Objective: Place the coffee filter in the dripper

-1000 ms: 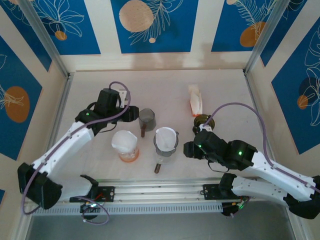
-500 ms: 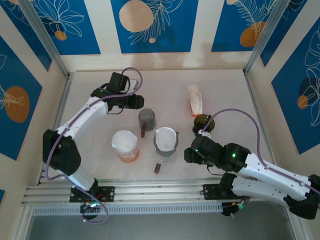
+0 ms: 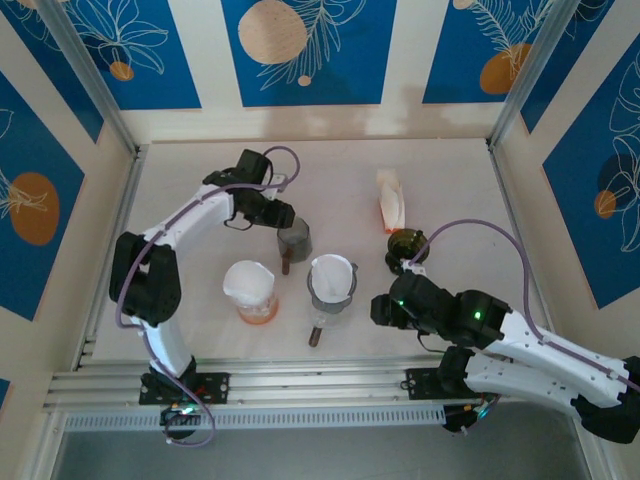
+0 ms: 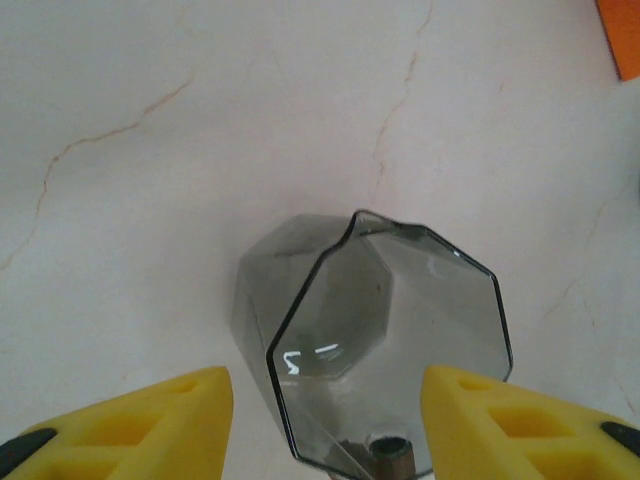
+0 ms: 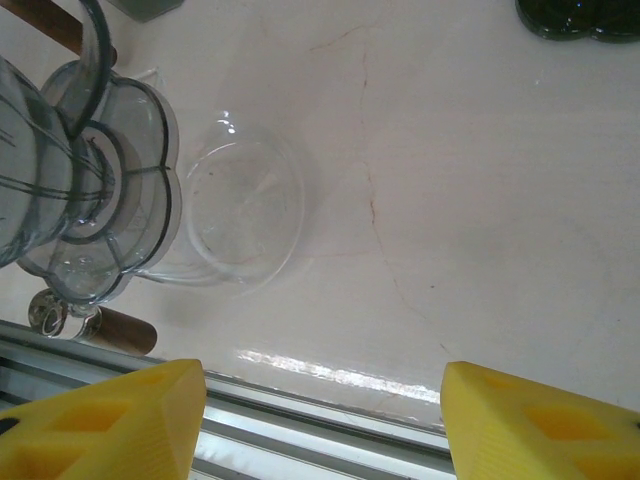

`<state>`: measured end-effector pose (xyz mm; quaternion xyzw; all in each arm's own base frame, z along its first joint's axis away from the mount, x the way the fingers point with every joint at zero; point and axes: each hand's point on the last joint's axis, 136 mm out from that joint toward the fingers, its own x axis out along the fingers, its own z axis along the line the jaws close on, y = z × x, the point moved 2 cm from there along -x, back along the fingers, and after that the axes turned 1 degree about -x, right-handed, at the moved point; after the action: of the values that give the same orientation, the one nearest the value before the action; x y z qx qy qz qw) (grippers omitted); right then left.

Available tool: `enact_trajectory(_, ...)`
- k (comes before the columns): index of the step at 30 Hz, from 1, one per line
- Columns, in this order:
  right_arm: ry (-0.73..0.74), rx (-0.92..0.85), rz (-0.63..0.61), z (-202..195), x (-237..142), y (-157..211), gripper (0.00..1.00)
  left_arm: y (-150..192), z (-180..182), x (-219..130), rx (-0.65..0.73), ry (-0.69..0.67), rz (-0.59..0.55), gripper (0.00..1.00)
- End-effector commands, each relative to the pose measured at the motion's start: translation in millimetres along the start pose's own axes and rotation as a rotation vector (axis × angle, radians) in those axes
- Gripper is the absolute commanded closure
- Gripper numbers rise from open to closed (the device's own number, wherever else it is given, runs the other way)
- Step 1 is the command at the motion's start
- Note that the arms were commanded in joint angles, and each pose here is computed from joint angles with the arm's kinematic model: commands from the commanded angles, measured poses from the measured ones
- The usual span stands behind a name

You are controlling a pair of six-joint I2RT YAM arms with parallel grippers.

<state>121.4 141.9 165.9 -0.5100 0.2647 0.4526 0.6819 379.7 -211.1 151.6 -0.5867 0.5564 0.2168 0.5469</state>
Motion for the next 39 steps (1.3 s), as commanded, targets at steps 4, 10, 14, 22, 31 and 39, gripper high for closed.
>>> enact_trajectory(4, 0.013, 0.027, 0.019, -8.9, 0.4, 8.6, 0.36, 6.9, -0.3, 18.3, 0.016, 0.012, 0.077, 0.5)
enact_trajectory(10, 0.012, 0.028, 0.026, -9.3, 0.8, 10.4, 0.36, 8.5, 6.8, 25.8, 0.018, -0.044, 0.084, 0.64)
enact_trajectory(14, 0.01, 0.037, 0.04, -9.7, 4.6, 14.3, 0.36, 6.8, 6.9, 26.9, 0.014, -0.044, 0.078, 0.72)
enact_trajectory(22, -0.026, 0.076, 0.097, -7.1, 27.5, 34.4, 0.36, 9.6, 5.8, 35.8, -0.018, -0.016, 0.097, 0.84)
enact_trajectory(31, -0.138, 0.157, 0.203, 9.2, 67.3, 64.4, 0.49, -4.7, -2.7, 27.6, -0.097, 0.068, 0.039, 1.0)
enact_trajectory(39, -0.16, 0.177, 0.236, 25.4, 93.1, 67.8, 0.56, -15.9, 19.2, 0.3, -0.213, 0.059, -0.061, 1.0)
